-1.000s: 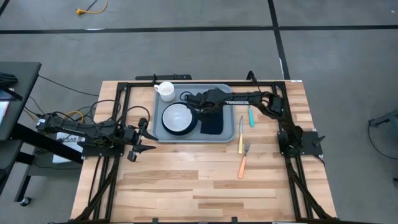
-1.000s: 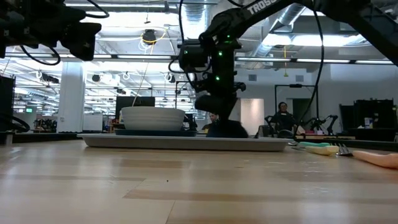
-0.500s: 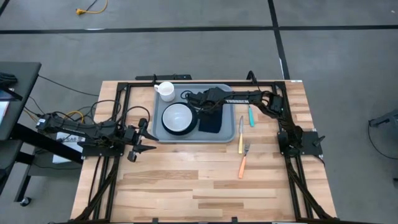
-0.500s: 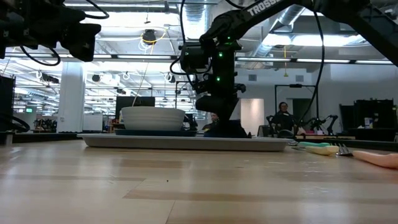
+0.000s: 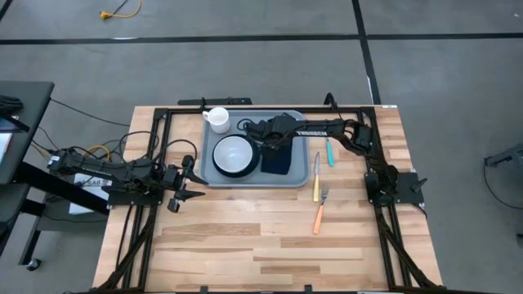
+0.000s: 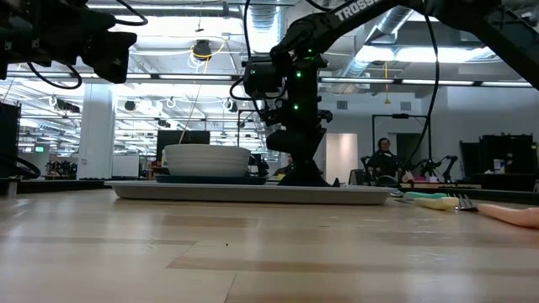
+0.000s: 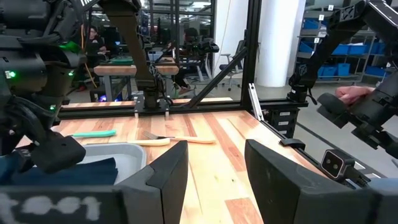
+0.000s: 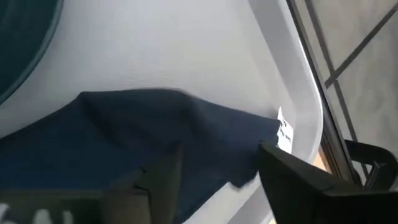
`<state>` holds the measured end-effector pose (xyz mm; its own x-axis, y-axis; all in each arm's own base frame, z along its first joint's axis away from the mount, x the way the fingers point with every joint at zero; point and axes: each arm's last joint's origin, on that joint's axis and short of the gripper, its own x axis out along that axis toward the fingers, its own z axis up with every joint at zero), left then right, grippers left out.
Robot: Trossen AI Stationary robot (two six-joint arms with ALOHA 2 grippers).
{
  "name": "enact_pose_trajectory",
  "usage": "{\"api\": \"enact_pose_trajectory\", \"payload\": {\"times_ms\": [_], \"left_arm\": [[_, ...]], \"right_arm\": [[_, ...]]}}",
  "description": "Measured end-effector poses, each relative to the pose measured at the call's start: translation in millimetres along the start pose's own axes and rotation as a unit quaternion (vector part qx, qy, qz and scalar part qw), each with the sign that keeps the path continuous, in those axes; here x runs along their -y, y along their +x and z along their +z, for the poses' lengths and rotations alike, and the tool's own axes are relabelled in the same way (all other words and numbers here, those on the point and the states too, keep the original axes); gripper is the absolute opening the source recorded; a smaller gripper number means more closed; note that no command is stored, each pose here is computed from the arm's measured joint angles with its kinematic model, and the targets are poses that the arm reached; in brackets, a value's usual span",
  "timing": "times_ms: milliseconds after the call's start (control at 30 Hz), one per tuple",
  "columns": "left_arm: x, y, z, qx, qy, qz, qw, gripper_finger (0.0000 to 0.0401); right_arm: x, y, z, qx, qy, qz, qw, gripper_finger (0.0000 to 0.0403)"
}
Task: Set up tray
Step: Put the dark blue napkin on the right side of the black plate, then put the orange fork on the dark blue napkin
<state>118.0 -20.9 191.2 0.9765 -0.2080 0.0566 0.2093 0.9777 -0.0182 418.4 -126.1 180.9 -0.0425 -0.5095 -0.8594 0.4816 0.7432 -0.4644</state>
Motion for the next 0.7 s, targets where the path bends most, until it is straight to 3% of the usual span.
{"api": "enact_pose_trajectory", "payload": {"times_ms": [167, 400, 533, 700], "left_arm": [[0, 0, 0, 0.0, 0.0, 0.0, 1.0, 0.0148], [0, 0, 0, 0.0, 0.0, 0.0, 1.0, 0.0148], [0, 0, 0, 0.0, 0.0, 0.0, 1.0, 0.0148], [0, 0, 0, 0.0, 0.0, 0.0, 1.0, 0.0148]], "right_arm": [[-1, -5, -1, 0.011, -0.008, -0.045, 0.999, 0.0232], [-2, -32, -4, 0.062, -0.009, -0.131, 0.989, 0.022], [-10, -46, -8, 0.075, -0.015, -0.108, 0.991, 0.0199], [-25, -52, -17, 0.034, -0.028, 0.004, 0.999, 0.015]]}}
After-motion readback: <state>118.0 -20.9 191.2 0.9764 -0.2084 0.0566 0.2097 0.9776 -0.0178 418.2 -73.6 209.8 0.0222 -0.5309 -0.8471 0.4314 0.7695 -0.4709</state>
